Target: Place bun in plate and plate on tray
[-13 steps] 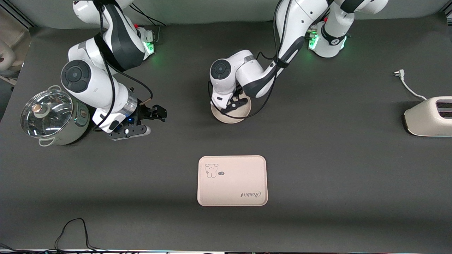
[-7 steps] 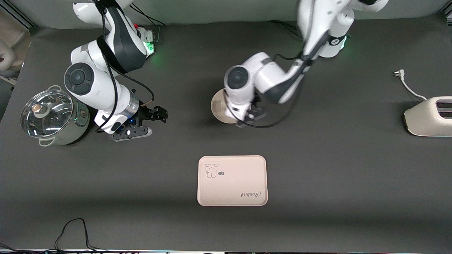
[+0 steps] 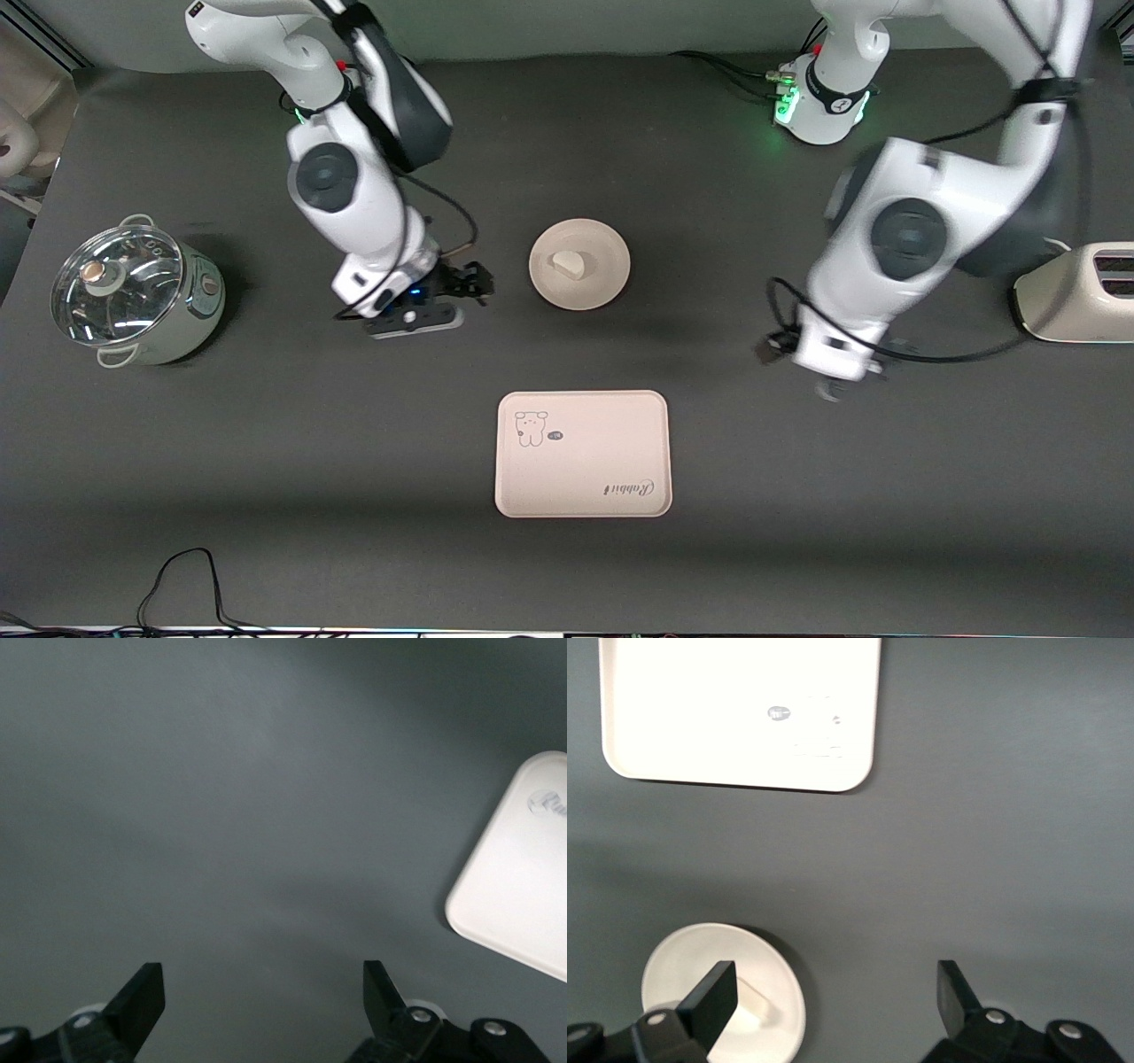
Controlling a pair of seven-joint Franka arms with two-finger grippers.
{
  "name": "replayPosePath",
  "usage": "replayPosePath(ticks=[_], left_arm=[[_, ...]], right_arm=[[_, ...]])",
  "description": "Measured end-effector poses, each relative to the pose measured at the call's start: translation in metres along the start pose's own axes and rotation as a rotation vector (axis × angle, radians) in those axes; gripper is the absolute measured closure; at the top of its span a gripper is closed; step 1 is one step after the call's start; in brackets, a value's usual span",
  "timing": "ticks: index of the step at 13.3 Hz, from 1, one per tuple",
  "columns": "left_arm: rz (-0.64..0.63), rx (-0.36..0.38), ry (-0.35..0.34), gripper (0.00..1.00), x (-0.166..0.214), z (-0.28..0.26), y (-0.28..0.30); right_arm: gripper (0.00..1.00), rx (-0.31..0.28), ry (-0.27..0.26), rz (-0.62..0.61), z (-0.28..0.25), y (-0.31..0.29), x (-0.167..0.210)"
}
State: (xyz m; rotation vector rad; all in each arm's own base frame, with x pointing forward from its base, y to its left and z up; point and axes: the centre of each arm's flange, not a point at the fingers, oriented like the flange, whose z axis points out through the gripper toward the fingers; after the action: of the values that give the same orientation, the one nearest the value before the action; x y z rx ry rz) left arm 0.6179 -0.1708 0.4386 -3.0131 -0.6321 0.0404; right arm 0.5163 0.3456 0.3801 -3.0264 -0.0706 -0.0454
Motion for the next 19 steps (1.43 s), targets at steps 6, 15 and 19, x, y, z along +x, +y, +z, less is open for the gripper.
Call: replayPosePath(ticks=[6,15,19], left_arm=[[0.119,0.028,-0.003,0.0,0.059,-0.016,-0.097],[0.175,0.017,-0.03,0.0,0.025,-0.082,-0.136],[0.241,0.012,-0.042,0.0,0.025,-0.08,-0.144]], right_arm=[[0.0,0.012,-0.017,0.002,0.106,-0.055,-0.042],[0.04,-0.094,-0.1,-0.057,0.207,-0.061,-0.094],[0.26,-0.107,-0.115,-0.059,0.213,-0.056,-0.101]])
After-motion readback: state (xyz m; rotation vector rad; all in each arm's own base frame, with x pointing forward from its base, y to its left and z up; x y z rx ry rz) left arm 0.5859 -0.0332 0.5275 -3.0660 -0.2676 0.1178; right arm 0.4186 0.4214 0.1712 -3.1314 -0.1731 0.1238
